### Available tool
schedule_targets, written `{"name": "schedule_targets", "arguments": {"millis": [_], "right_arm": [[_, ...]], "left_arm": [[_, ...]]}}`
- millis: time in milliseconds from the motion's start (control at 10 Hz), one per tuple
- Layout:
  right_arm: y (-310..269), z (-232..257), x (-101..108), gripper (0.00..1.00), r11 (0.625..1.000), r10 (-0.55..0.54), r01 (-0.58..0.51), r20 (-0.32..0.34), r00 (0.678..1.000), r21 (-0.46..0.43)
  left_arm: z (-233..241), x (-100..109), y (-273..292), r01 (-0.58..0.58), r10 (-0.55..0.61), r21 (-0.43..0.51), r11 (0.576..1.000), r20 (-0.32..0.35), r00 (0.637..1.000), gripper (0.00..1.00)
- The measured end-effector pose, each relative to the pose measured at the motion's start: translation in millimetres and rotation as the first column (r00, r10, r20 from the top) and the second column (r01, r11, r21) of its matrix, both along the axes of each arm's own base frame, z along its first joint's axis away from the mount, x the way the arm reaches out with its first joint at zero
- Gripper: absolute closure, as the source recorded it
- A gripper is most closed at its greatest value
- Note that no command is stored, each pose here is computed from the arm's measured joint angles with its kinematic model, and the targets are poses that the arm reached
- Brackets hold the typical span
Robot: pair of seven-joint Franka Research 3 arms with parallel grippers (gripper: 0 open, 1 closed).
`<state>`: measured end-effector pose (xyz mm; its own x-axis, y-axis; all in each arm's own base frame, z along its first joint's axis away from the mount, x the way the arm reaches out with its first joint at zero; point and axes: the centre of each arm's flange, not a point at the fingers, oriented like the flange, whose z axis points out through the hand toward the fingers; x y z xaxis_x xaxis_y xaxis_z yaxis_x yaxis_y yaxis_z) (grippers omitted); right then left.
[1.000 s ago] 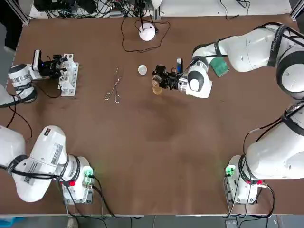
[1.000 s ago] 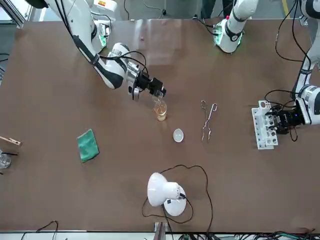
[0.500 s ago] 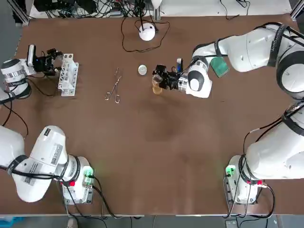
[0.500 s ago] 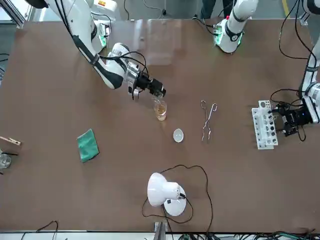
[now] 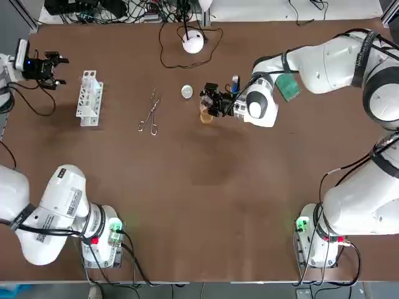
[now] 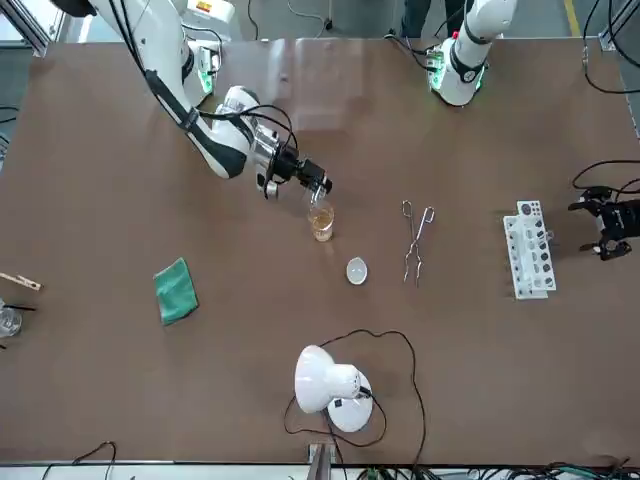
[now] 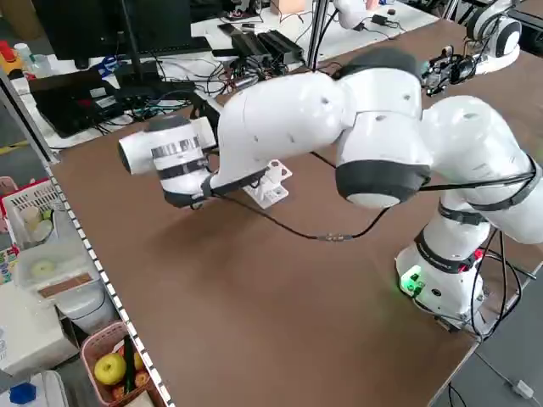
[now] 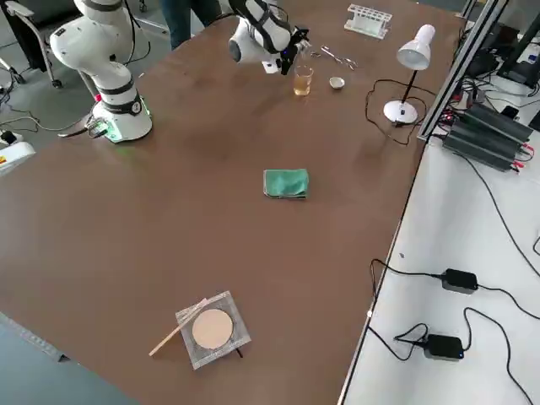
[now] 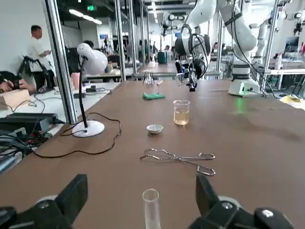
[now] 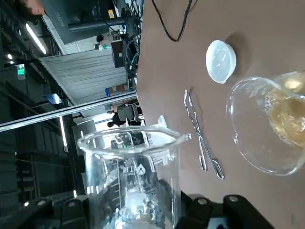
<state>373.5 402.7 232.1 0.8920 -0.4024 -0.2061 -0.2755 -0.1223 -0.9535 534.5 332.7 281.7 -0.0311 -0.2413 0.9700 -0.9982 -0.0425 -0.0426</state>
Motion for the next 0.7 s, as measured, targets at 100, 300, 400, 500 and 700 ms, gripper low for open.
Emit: {"name": "schedule_targets", "arguments": {"millis": [100,300,400,500,700], "right_arm": [[0.4,0.7,0.6,0.61,1.0,-0.002,0.002,-0.004,1.0,0.003],[1.0,1.2,0.3,0.61,1.0,-0.006,0.006,-0.027,1.0,0.014],[1.6,1.5,-0.2,0.61,1.0,-0.007,0.007,-0.036,0.999,0.017],[1.8,1.5,-0.7,0.61,1.0,-0.006,0.007,-0.04,0.999,0.018],[1.9,1.3,-1.5,0.61,1.0,-0.012,0.014,-0.076,0.997,0.027]], "left_arm": [[30.6,3.2,-3.4,0.006,-0.005,0.052,0.999,-0.012,1.0,0.0],[85.3,14.4,-26.7,0.025,-0.016,0.155,0.988,-0.06,0.998,0.0],[109.0,20.8,-44.0,0.035,-0.015,0.2,0.979,-0.097,0.995,0.0],[134.7,26.1,-64.1,0.044,-0.012,0.252,0.967,-0.129,0.992,0.0],[170.6,33.0,-99.1,0.014,0.053,0.366,0.93,-0.173,0.983,0.0]]}}
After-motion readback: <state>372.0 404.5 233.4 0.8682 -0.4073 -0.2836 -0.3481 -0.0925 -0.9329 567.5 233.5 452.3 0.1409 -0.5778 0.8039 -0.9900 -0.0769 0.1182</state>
